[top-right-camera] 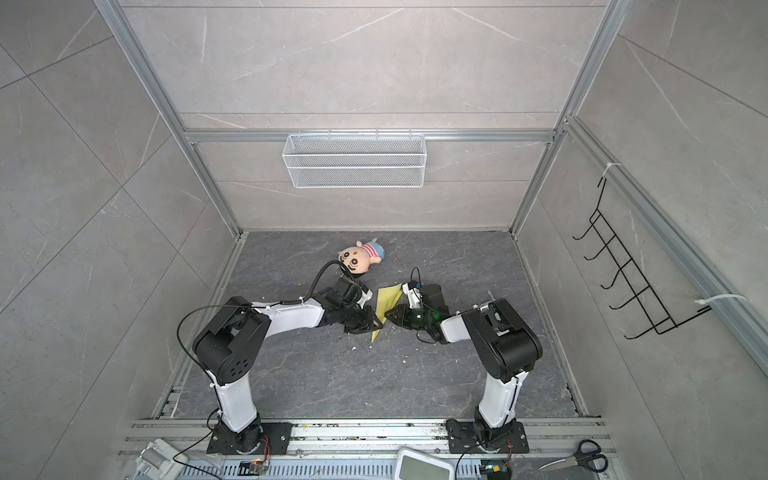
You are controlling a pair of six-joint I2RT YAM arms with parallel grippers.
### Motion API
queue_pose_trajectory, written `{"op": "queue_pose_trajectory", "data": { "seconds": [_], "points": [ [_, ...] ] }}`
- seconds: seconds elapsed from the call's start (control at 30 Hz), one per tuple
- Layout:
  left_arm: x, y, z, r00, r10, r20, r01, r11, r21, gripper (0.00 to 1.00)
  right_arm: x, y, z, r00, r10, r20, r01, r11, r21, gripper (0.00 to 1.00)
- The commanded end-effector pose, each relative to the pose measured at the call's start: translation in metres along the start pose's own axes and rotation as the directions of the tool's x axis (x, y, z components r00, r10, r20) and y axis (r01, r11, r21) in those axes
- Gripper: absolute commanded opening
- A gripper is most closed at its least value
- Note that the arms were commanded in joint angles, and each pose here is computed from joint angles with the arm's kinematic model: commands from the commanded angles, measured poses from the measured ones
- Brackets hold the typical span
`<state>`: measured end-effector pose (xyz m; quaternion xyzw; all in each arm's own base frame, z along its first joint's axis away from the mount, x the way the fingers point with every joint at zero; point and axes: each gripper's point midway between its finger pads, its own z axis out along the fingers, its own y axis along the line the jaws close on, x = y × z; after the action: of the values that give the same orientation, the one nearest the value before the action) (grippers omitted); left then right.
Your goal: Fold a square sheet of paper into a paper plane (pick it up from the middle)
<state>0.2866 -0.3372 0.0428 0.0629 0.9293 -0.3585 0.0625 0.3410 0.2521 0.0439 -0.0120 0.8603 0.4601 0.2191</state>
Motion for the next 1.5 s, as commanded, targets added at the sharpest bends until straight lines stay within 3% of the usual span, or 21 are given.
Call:
{"op": "queue_pose_trajectory", "data": {
  "seconds": [0.0, 0.37, 0.83, 1.13, 1.47],
  "points": [
    [-0.007, 0.001, 0.003, 0.999, 0.048, 0.01, -0.048, 0.998, -0.039, 0.27, -0.003, 0.0, 0.0, 1.0, 0.015, 0.004, -0.015, 1.0, 0.013, 0.27],
    [0.004, 0.017, 0.011, 0.995, 0.089, -0.037, -0.093, 0.989, -0.118, 0.15, -0.003, 0.002, -0.002, 1.0, 0.011, 0.001, -0.011, 1.0, 0.012, 0.28],
    [0.009, 0.003, 0.004, 0.982, 0.171, -0.084, -0.176, 0.982, -0.069, 0.0, 0.005, 0.005, -0.018, 0.997, -0.078, -0.016, 0.078, 0.995, 0.056, 0.32],
    [0.018, -0.005, 0.008, 0.987, 0.112, -0.116, -0.11, 0.994, 0.023, 0.0, 0.005, 0.023, -0.008, 0.995, -0.1, -0.009, 0.099, 0.991, -0.09, 0.31],
    [0.016, 0.007, 0.012, 0.993, 0.002, -0.117, 0.004, 0.999, 0.049, 0.01, 0.003, 0.017, 0.007, 0.997, -0.081, -0.017, 0.078, 0.99, -0.119, 0.29]
  ]
}}
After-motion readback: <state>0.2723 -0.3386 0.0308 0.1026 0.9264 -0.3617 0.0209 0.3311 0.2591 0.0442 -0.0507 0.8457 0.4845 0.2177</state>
